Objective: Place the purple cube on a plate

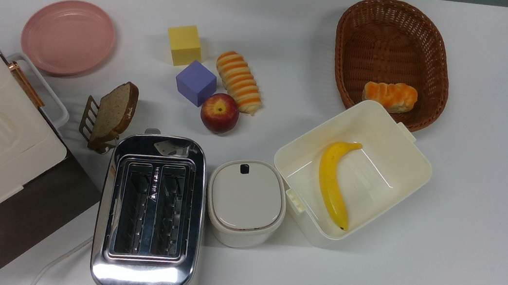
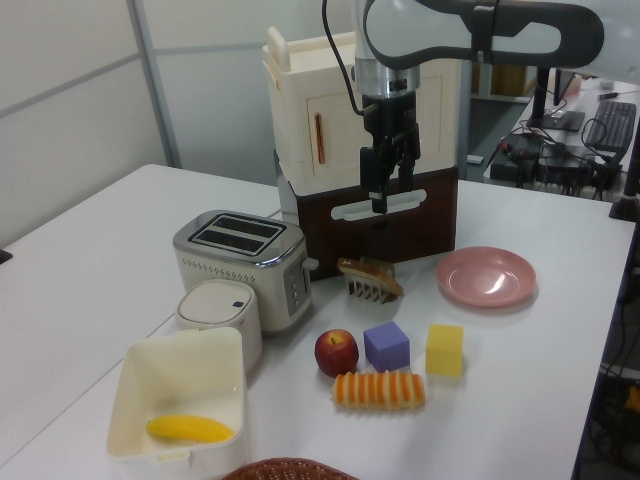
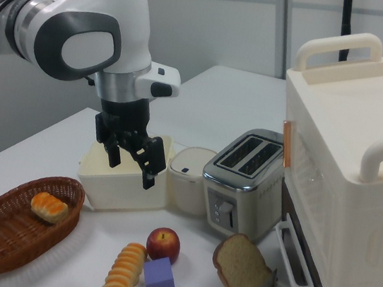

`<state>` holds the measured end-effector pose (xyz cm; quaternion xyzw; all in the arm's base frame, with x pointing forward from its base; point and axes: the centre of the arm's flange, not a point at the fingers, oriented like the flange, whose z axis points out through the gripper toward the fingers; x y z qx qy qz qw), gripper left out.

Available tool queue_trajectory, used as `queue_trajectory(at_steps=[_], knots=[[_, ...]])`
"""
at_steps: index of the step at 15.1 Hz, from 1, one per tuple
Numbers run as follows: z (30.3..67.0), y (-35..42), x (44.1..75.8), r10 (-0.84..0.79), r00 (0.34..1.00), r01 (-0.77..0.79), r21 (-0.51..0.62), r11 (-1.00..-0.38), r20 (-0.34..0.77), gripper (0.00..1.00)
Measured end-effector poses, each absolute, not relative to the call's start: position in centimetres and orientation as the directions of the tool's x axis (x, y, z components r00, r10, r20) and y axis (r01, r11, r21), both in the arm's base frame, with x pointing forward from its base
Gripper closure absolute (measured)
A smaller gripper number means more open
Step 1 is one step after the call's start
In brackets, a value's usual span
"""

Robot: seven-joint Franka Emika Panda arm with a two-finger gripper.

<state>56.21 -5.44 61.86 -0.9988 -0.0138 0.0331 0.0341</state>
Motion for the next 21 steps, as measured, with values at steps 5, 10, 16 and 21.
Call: queue_trajectory(at_steps=[5,10,16,21], knots=[[61.8,-5.2,56.3,0.04,0.997,0.037,-0.052,-0.998,-0.068,0.0],[61.4,-4.7,56.4,0.065,0.995,0.063,-0.027,-0.998,-0.075,0.0],[61.0,-4.9,56.5,0.112,0.991,0.11,-0.031,-0.993,-0.074,0.0],[60.0,-5.1,56.6,0.137,0.989,0.135,-0.03,-0.99,-0.062,0.0]])
